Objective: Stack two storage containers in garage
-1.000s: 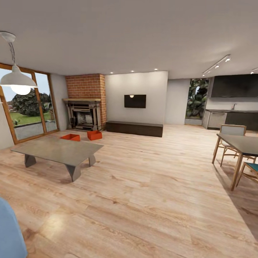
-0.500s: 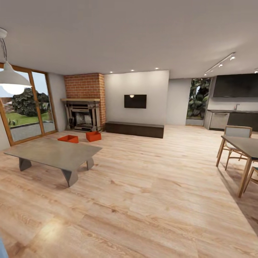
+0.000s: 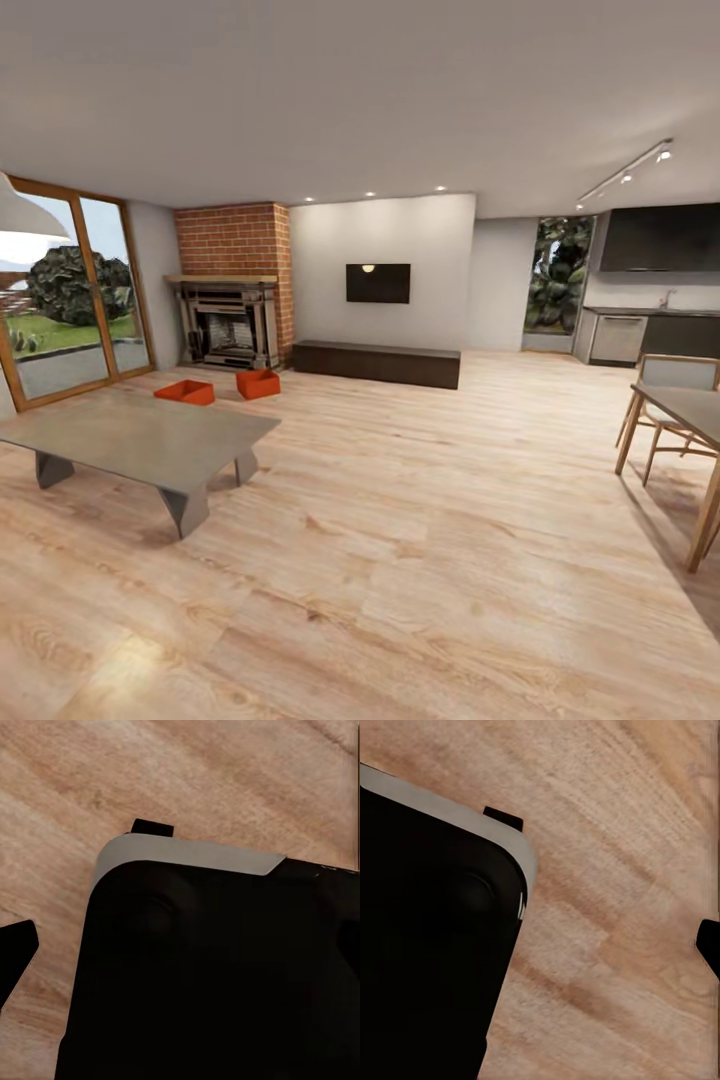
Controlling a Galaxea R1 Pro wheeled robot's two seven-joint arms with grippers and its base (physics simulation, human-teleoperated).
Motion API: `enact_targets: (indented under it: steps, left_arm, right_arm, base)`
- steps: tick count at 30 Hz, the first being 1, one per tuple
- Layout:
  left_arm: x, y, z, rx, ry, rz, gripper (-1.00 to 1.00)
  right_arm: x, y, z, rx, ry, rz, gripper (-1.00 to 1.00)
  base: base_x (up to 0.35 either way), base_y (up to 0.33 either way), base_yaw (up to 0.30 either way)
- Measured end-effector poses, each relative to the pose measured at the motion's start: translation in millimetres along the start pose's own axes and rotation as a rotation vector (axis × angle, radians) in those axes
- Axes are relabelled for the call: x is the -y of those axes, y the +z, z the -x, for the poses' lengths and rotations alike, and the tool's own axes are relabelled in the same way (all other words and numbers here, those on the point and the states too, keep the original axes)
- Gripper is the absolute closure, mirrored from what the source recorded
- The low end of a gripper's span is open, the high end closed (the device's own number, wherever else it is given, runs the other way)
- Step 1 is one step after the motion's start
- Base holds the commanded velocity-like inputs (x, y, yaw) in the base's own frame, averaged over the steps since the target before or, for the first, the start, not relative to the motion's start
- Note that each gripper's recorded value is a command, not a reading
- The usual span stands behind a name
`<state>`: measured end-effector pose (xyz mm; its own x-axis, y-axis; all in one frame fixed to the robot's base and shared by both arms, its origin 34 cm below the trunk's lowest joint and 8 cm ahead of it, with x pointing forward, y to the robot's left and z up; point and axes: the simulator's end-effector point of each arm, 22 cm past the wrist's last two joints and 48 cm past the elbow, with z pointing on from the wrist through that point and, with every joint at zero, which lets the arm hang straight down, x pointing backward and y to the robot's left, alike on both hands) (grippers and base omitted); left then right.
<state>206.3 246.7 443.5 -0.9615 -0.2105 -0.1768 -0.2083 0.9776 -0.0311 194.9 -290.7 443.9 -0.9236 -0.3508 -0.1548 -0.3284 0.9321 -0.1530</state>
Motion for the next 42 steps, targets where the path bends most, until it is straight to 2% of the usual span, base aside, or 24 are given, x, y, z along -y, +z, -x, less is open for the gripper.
enact_targets:
  steps: [42]
  left_arm:
    - [-0.2,0.0,0.6,0.001,-0.007,0.001,-1.0]
  right_arm:
    - [6.0,0.3,-1.1,0.001,-0.002,-0.008,-1.0]
  base:
    - [0.326,0.0,0.0]
